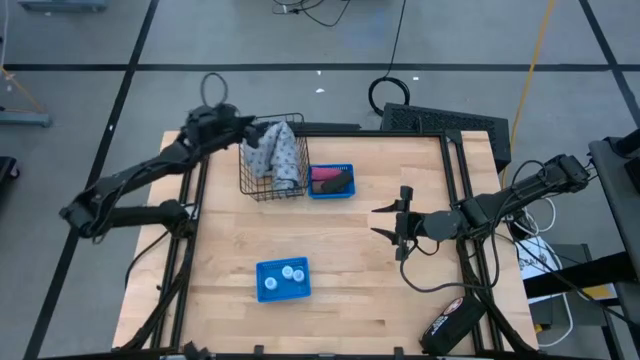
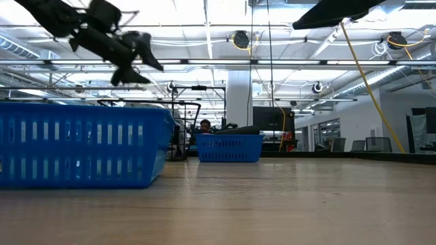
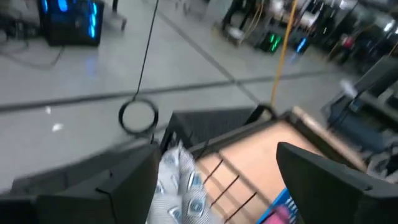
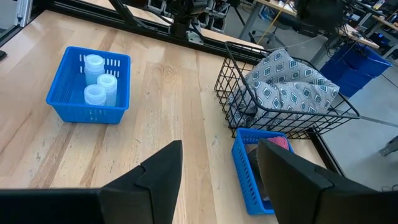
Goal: Pick & Place Medicine items
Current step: Return to Home Position
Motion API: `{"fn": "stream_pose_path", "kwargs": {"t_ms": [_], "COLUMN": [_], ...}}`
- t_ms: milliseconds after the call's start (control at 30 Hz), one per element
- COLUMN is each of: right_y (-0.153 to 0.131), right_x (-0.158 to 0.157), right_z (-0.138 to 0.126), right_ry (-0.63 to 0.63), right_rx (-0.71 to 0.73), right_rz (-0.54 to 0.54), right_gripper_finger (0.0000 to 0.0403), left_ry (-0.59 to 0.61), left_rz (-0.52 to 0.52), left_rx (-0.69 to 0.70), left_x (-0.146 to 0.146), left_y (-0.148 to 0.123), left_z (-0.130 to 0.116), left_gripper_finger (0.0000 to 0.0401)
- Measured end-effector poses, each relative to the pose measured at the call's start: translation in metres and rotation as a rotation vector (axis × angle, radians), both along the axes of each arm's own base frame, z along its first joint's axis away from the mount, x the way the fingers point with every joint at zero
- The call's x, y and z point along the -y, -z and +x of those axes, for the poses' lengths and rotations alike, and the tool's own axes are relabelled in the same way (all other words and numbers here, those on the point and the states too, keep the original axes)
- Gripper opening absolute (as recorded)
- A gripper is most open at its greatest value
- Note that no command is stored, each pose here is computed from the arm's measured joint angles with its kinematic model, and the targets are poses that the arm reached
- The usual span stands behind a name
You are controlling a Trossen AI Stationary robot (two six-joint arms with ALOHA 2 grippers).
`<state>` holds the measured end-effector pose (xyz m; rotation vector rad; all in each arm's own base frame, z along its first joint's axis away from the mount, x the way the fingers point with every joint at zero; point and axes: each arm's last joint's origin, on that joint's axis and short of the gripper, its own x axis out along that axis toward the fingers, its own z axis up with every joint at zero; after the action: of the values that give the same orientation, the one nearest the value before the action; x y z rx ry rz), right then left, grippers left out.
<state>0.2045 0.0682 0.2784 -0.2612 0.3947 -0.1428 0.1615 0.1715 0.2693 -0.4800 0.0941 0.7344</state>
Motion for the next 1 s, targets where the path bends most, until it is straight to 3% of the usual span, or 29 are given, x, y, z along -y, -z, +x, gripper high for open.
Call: {"fn": "stream_pose_path", "kwargs": {"t_ms": [233, 400, 567, 767, 1000], "right_y": [0.0, 0.0, -0.001, 0.0, -0.002], "right_x": [0.0, 0.0, 0.0, 0.002, 0.015], "right_z": [0.0, 0.0, 0.0, 0.0, -0.002], "right_ry": [-0.001, 0.038, 0.036, 0.035, 0.097], "right_rx": [-0.001, 0.02, 0.028, 0.014, 0.042], "right_rz": [-0.001, 0.099, 0.098, 0.074, 0.113], "right_gripper_finger": [0.0197, 0.0196, 0.0196, 0.0196, 0.0197], "left_ry": [0.02, 0.095, 0.105, 0.147, 0.333], "left_rz": [0.081, 0.167, 0.177, 0.104, 0.097], "left_rx": [0.096, -0.004, -0.043, -0.06, 0.088], "left_x": [0.04, 0.076, 0.098, 0.114, 0.12], "left_y": [-0.038, -0.045, -0.043, -0.026, 0.031], "left_z": [-0.038, -0.068, -0.088, -0.099, -0.087], "left_gripper_finger": [0.0316, 0.0317, 0.0325, 0.032, 0.0313]}}
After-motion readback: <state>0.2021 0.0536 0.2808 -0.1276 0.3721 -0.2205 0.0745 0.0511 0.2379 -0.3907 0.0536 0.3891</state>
